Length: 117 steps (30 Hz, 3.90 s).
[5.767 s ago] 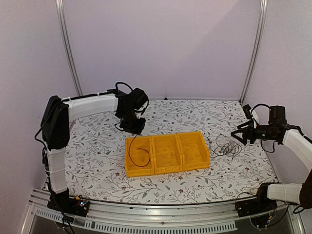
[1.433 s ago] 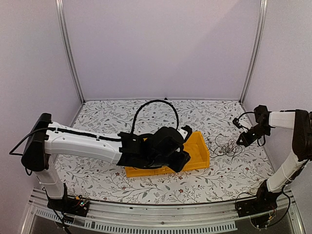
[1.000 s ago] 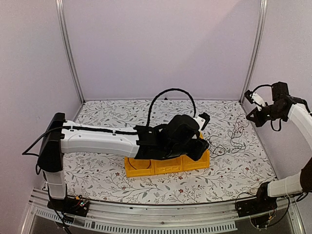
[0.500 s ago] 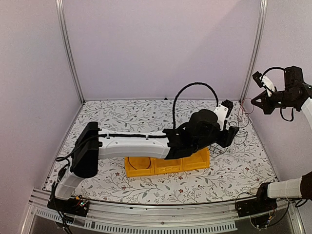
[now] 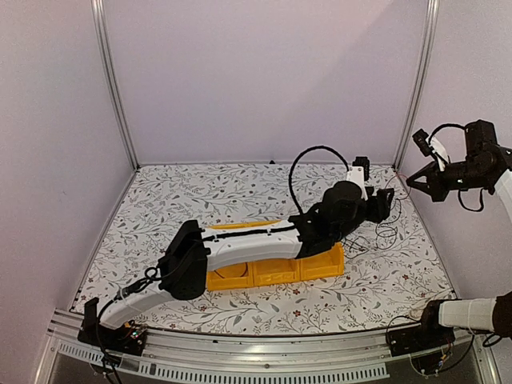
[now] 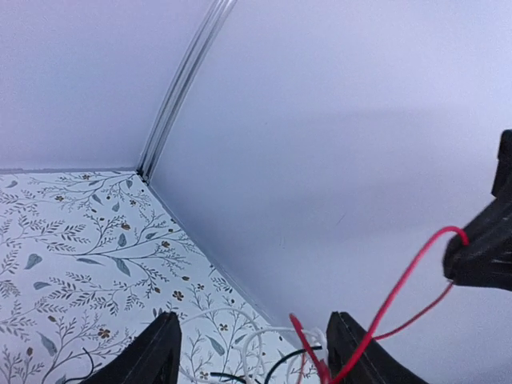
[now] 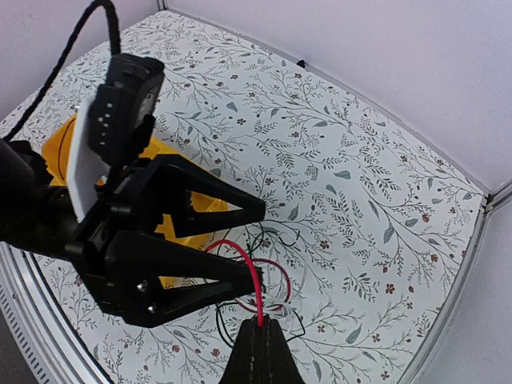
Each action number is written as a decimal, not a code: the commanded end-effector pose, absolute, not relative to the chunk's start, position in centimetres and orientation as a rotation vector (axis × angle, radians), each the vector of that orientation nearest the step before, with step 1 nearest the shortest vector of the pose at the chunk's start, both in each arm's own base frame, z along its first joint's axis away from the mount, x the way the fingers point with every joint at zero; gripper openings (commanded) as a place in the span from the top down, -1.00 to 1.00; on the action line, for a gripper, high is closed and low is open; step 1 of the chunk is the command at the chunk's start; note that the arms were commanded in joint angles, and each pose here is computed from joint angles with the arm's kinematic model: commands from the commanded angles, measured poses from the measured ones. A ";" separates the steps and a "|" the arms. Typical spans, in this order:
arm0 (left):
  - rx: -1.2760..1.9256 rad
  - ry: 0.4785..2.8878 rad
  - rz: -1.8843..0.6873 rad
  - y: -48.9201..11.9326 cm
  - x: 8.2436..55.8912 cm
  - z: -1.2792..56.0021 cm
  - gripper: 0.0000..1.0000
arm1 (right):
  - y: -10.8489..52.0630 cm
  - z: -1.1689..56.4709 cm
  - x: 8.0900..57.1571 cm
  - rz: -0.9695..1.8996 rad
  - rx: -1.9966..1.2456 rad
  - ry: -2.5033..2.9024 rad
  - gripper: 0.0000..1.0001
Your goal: Untangle the cables
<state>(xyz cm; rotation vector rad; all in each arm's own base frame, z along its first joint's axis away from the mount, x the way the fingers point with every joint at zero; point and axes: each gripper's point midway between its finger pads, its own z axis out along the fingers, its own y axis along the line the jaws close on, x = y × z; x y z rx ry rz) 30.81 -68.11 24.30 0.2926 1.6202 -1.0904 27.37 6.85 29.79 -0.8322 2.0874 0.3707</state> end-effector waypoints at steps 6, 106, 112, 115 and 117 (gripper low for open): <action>0.147 1.699 -1.221 -68.3 34.1 20.0 -0.21 | 10.5 38.9 22.3 0.492 -1.026 1.818 1.00; -0.216 1.964 0.028 -5.2 30.0 21.3 -0.99 | 46.3 24.4 26.9 0.934 -1.652 1.695 1.00; -0.185 1.835 -0.031 -5.0 28.9 23.9 -0.99 | 48.5 19.4 27.6 0.889 -1.693 1.766 1.00; -0.209 1.787 -0.045 -4.5 28.2 24.6 -0.99 | 49.1 16.4 28.1 0.888 -1.710 1.827 1.00; -0.212 1.776 -0.053 -4.3 28.0 24.8 -0.99 | 49.4 15.1 28.5 0.856 -1.709 1.864 0.78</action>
